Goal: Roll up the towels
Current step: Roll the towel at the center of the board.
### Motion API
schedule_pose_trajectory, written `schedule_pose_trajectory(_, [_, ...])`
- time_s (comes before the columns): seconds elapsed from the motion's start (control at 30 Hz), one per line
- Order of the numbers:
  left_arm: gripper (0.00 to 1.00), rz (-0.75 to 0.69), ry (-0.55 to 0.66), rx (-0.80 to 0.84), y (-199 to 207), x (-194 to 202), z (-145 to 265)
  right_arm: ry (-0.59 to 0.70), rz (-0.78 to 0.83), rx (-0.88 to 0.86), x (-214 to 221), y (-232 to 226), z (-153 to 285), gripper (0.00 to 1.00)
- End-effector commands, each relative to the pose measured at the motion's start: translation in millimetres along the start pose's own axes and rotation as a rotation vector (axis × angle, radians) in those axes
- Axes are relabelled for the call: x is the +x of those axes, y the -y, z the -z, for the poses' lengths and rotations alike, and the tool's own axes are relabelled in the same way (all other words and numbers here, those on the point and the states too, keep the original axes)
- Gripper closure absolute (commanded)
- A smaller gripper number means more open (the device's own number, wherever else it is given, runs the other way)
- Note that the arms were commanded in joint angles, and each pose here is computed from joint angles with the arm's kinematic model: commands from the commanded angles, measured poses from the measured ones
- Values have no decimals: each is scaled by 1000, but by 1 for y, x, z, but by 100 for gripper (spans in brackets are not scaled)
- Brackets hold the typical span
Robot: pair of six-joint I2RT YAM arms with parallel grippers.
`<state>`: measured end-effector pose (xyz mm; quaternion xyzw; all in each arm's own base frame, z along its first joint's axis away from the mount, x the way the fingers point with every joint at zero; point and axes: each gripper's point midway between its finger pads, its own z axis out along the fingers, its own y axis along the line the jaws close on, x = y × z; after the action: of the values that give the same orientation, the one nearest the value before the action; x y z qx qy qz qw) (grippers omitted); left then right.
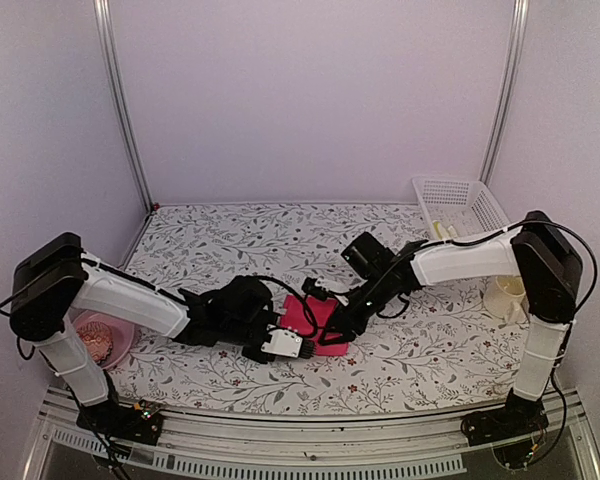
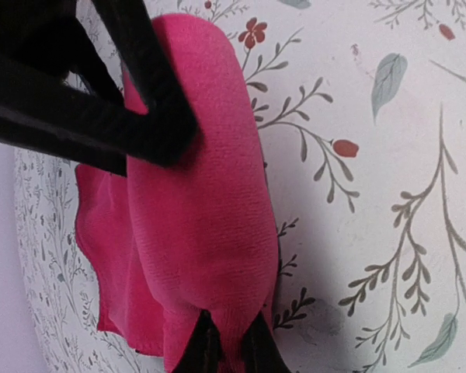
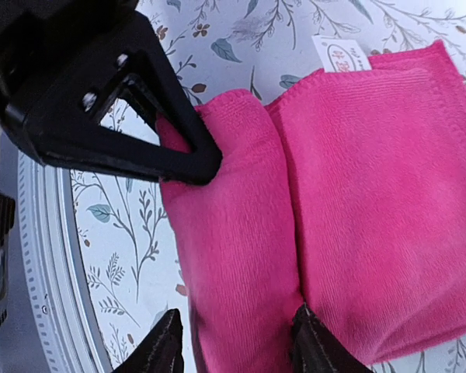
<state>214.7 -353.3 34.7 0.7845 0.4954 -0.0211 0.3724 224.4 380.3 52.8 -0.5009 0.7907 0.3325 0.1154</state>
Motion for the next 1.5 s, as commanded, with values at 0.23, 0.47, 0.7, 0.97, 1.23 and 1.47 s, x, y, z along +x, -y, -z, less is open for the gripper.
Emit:
schedule_pose_trajectory(0.23, [100, 247, -10, 429, 41, 6, 14, 163, 240, 277, 6, -21, 60, 42])
schedule_pose_trajectory(0.47, [100, 375, -11, 540, 36, 9, 9, 272, 494, 390, 9, -60, 54, 38])
schedule_pose_trajectory(0.7, [100, 481, -36, 583, 29, 21, 1, 223, 598, 516, 13, -51, 36, 38])
schedule_pose_trajectory(0.97, [100, 546, -67, 643, 33, 34, -9, 90, 669, 629, 11, -24, -1, 37])
schedule_pose_trajectory(1.23, [100, 591, -64, 668, 28, 45, -13, 22, 657, 723, 10, -1, -12, 39])
schedule_pose_trajectory(1.47, [100, 602, -60, 665, 25, 49, -13, -96, 627, 715, 30, 13, -30, 55])
